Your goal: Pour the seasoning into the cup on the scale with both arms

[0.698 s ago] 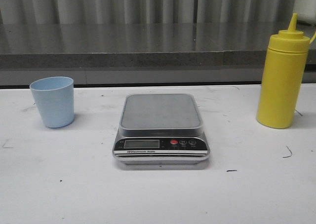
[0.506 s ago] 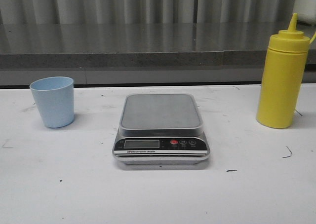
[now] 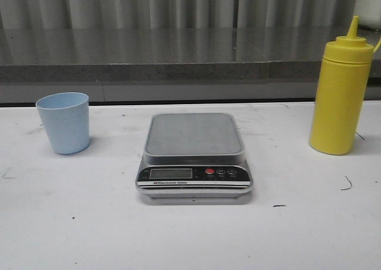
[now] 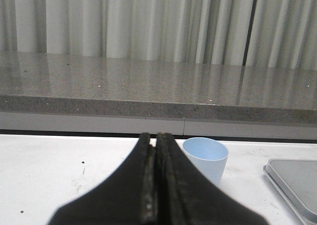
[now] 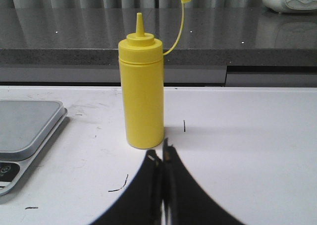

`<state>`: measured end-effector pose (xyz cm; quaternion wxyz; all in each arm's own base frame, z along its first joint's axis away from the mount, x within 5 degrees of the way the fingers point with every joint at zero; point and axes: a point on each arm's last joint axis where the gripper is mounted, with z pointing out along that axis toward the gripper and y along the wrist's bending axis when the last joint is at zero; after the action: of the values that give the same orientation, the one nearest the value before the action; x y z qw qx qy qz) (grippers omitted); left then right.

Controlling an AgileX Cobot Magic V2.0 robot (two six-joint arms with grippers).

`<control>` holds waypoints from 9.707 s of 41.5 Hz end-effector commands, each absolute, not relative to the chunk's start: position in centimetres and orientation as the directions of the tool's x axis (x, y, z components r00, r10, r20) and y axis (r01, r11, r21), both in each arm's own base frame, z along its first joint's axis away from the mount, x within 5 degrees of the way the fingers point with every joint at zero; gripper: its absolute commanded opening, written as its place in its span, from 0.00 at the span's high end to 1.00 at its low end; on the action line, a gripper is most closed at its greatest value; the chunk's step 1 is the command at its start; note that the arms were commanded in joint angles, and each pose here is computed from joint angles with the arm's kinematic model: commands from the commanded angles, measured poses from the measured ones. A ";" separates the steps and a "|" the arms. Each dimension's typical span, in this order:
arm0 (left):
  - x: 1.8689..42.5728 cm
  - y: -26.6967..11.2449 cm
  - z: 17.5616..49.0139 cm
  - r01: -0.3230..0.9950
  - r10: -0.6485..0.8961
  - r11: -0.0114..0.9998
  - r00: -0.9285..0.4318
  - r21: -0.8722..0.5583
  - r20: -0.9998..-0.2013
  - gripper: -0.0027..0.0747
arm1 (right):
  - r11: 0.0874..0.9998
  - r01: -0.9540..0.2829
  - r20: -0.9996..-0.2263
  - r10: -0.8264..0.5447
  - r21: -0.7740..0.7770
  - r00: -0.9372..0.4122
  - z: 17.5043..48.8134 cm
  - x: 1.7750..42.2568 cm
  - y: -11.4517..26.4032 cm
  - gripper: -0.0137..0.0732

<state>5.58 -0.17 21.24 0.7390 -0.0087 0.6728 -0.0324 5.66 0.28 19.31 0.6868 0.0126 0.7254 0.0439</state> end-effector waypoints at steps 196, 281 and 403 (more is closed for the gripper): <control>42.1 -5.0 23.8 0.061 0.006 0.992 -0.896 -0.109 -0.443 0.83 | 0.999 -0.013 -0.873 -0.047 -0.047 -0.485 32.4 11.9 0.0 0.29; 38.8 -24.4 29.0 0.470 0.396 0.883 -0.752 -0.007 -0.527 0.98 | 0.999 -0.013 -0.871 -0.047 -0.047 -0.489 32.3 11.9 0.0 0.29; 8.4 -5.0 35.7 0.498 0.162 0.867 -0.335 -0.028 -0.928 0.49 | 0.999 -0.018 -0.877 -0.036 -0.031 -0.479 32.5 12.2 0.2 0.26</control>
<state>8.26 -4.83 34.31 0.5016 0.2100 0.8273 -0.1410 11.51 0.19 30.88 0.4689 -0.0119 0.8831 -0.0049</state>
